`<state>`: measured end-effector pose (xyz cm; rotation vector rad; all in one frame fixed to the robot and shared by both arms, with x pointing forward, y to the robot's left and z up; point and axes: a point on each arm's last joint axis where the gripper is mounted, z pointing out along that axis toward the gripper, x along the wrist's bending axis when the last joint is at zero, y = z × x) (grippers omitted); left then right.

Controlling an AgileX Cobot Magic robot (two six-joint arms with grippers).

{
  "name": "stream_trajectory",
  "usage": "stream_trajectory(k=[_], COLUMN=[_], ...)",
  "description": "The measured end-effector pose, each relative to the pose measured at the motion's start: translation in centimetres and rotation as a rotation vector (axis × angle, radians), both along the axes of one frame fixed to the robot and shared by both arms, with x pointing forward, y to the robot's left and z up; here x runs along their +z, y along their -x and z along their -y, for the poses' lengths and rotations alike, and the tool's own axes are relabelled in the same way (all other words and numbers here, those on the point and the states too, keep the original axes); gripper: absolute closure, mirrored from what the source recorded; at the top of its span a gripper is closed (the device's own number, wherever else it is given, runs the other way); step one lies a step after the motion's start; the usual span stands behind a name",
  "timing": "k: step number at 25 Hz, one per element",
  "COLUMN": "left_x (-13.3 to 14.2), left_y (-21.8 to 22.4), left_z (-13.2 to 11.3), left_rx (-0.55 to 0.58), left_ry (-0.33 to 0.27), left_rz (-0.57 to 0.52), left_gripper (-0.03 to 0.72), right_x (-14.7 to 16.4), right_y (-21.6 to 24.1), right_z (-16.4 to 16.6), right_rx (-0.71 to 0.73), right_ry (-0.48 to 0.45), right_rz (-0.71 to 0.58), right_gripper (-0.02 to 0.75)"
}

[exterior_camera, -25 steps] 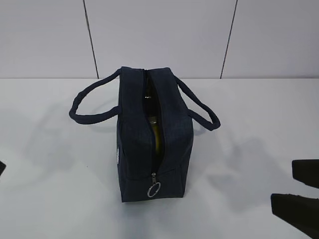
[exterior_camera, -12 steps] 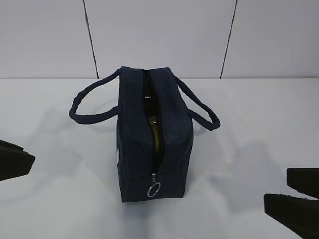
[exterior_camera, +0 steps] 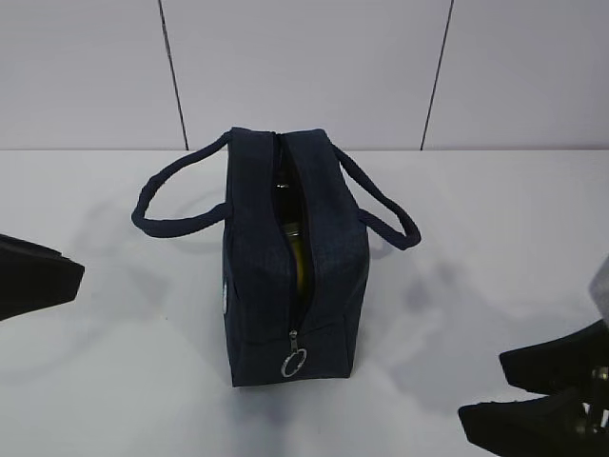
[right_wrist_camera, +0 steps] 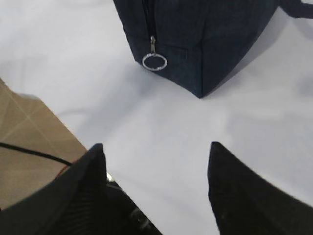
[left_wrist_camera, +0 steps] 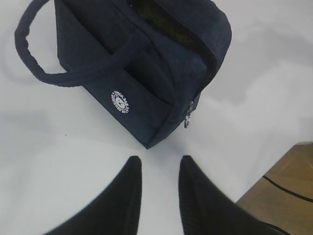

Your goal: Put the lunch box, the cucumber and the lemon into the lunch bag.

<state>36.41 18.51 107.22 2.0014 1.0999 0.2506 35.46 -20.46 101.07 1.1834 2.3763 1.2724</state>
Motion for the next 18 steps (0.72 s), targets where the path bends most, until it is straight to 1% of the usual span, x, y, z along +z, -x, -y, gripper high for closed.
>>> stream_trajectory(k=[3, 5, 8, 10, 11, 12, 14, 18], left_x=[0.1, 0.1, 0.1, 0.1, 0.1, 0.1, 0.1, 0.1], left_y=[0.0, 0.0, -0.1, -0.1, -0.1, -0.1, -0.1, -0.1], left_z=[0.0, 0.0, 0.0, 0.0, 0.0, 0.0, 0.0, 0.0], left_rx=[0.001, 0.002, 0.003, 0.003, 0.003, 0.003, 0.002, 0.001], left_ry=[0.005, 0.008, 0.009, 0.009, 0.009, 0.009, 0.007, -0.001], left_rz=[0.006, 0.006, 0.008, 0.008, 0.008, 0.008, 0.010, 0.017], left_gripper=[0.499, 0.498, 0.498, 0.498, 0.498, 0.498, 0.498, 0.498], right_x=[0.0, 0.0, -0.3, -0.8, -0.9, -1.0, -1.0, -0.5], right_y=[-1.3, -2.2, -3.7, -4.5, -4.7, -4.9, -5.1, -6.0], right_z=[-0.6, -0.8, -0.6, 0.1, 0.3, 0.5, 0.7, 0.2], right_rx=[0.044, 0.031, -0.076, -0.157, -0.185, -0.212, -0.247, -0.276], right_ry=[0.108, 0.174, 0.295, 0.399, 0.428, 0.447, 0.446, 0.366], right_rz=[-0.069, -0.137, -0.262, -0.309, -0.311, -0.311, -0.307, -0.209], right_gripper=[0.265, 0.265, 0.265, 0.265, 0.265, 0.265, 0.265, 0.265])
